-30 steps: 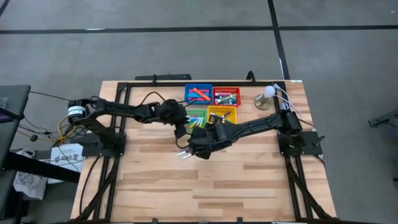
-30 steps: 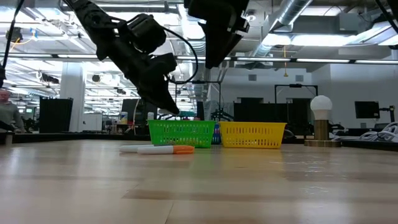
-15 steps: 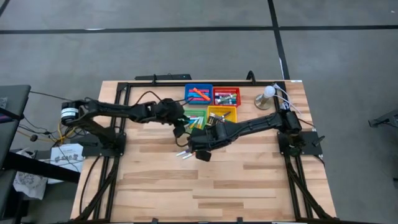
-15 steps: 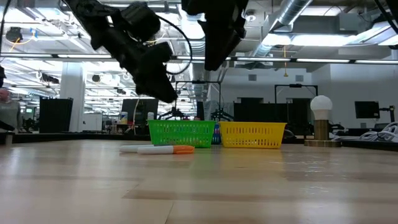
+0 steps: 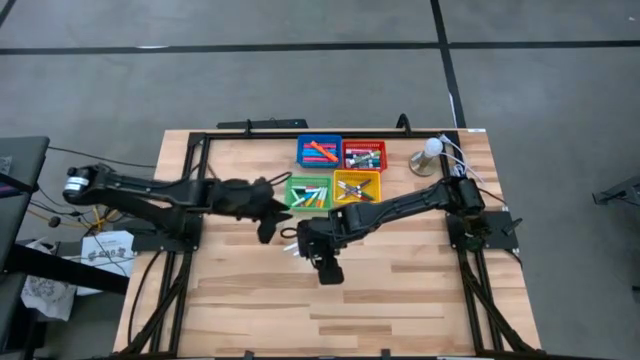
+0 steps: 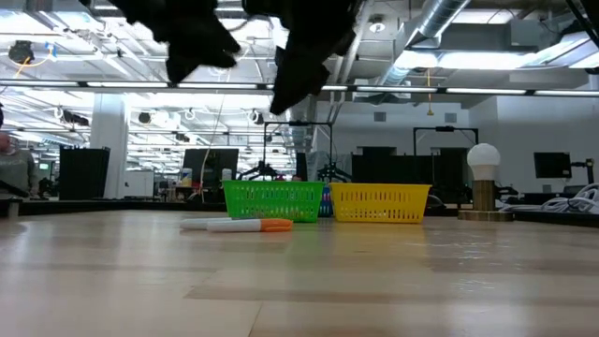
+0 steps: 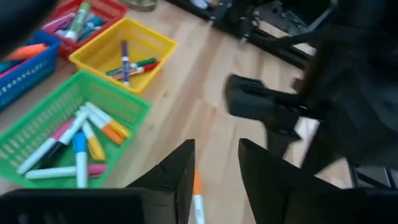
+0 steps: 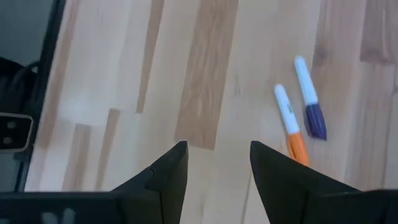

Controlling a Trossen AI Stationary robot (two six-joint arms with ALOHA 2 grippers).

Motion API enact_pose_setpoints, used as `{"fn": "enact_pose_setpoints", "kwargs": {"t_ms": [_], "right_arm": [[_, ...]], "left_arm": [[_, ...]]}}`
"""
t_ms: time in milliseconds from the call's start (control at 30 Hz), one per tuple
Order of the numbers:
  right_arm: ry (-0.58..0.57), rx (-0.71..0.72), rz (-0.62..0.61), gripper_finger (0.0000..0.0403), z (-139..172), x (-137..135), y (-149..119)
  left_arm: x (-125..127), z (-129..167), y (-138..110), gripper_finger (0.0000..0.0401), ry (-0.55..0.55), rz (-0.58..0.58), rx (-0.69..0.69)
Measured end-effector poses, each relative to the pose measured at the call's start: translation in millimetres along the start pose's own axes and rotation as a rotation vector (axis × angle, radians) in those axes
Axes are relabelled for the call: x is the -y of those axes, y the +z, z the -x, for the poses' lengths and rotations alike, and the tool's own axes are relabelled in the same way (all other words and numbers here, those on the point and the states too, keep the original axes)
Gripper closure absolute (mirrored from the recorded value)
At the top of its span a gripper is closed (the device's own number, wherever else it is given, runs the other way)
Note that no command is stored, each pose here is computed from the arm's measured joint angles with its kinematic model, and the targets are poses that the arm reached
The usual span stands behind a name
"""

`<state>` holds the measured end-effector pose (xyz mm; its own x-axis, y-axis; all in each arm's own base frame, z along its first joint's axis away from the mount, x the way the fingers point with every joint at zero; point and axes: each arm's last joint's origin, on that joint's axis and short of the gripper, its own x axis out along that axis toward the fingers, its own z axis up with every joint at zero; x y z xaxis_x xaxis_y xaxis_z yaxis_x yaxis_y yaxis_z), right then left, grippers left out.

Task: Pick & Place Markers
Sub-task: Put the orange mini marker into the green bin

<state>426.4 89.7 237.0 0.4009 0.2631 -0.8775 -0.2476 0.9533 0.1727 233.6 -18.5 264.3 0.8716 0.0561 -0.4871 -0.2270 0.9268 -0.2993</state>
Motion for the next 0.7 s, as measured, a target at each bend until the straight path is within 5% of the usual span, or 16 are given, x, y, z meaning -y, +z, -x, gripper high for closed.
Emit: {"fn": "enact_pose_setpoints", "kwargs": {"t_ms": [200,333,567,700], "right_arm": [[-0.026,0.081,0.006,0.0240,0.2,-1.6,7.8],[-0.014,0.175,-0.097,0.0240,1.4,-2.0,16.9],[-0.132,0.103,-0.058,0.0240,-9.2,14.5,10.2],[-0.106,0.075,-0.047,0.0240,-20.9,28.5,7.7]], "left_arm": [[25.7,15.2,-10.2,0.0287,-0.064,0.001,0.002],[38.4,20.3,-16.5,0.0288,-0.118,0.060,-0.017],[52.9,26.1,-25.5,0.0288,-0.180,0.000,-0.044],[56.6,28.0,-29.2,0.0288,-0.201,-0.044,-0.062]]}}
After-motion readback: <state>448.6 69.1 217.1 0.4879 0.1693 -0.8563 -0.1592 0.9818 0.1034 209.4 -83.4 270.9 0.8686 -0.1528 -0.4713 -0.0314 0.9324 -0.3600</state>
